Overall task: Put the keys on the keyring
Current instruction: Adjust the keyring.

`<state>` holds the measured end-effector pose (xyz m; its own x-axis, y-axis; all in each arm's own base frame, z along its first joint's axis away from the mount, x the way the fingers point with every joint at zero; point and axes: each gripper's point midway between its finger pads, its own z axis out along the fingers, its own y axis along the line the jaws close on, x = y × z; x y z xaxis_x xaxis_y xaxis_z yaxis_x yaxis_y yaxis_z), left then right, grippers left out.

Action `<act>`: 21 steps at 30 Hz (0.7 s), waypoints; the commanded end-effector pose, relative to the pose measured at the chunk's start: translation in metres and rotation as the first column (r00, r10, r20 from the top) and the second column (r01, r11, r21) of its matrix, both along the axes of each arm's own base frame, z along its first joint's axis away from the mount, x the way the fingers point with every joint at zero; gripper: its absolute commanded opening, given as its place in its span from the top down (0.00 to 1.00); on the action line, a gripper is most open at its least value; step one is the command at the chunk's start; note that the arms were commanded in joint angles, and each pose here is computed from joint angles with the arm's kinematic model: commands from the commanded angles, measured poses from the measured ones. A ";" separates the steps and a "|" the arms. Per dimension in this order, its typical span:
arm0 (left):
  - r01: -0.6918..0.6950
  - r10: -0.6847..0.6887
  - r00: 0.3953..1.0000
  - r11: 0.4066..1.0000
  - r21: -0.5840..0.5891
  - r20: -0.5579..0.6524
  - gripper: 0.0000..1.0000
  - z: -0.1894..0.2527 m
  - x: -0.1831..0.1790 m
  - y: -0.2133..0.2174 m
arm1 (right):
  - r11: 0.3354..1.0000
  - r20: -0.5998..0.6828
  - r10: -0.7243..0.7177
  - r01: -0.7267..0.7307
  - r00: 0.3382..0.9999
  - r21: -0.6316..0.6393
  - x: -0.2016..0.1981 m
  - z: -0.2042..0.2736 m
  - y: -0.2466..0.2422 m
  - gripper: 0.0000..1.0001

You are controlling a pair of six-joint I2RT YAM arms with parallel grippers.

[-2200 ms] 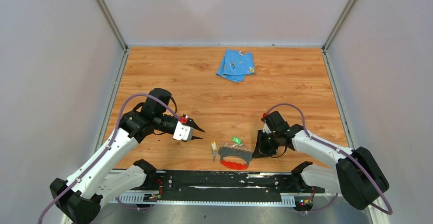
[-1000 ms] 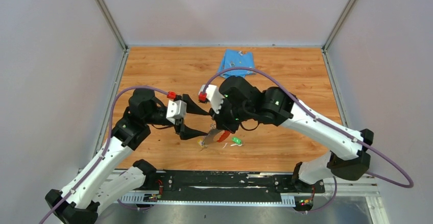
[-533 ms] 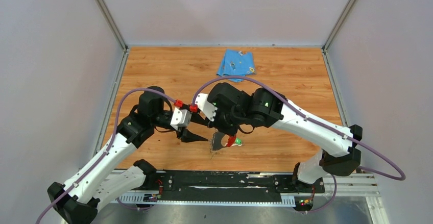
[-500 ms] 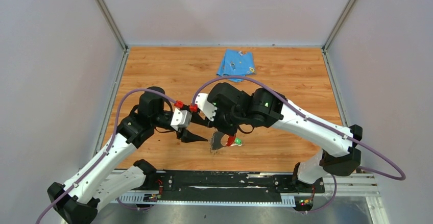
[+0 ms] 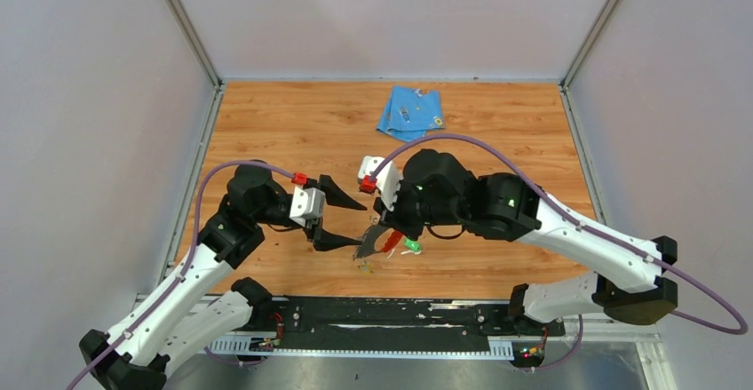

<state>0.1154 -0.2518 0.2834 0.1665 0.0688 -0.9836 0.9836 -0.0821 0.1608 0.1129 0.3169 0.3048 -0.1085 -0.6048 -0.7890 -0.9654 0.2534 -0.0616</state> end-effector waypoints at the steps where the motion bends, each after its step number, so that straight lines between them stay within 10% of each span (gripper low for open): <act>1: 0.088 -0.089 0.996 0.994 -0.064 -0.019 0.30 0.022 -0.017 -0.004 | 0.981 0.010 0.023 -0.024 1.000 0.191 -0.008 0.029 0.014 1.00; 11: 0.098 -0.098 0.995 0.994 -0.058 -0.008 0.30 0.023 -0.016 -0.010 | 0.971 -0.014 0.066 -0.061 0.998 0.232 -0.016 0.030 0.023 1.00; 21: -0.031 0.030 0.970 1.000 0.002 0.241 0.60 0.012 0.002 0.003 | 0.981 0.008 -0.054 0.051 0.999 0.188 0.003 0.016 0.011 1.00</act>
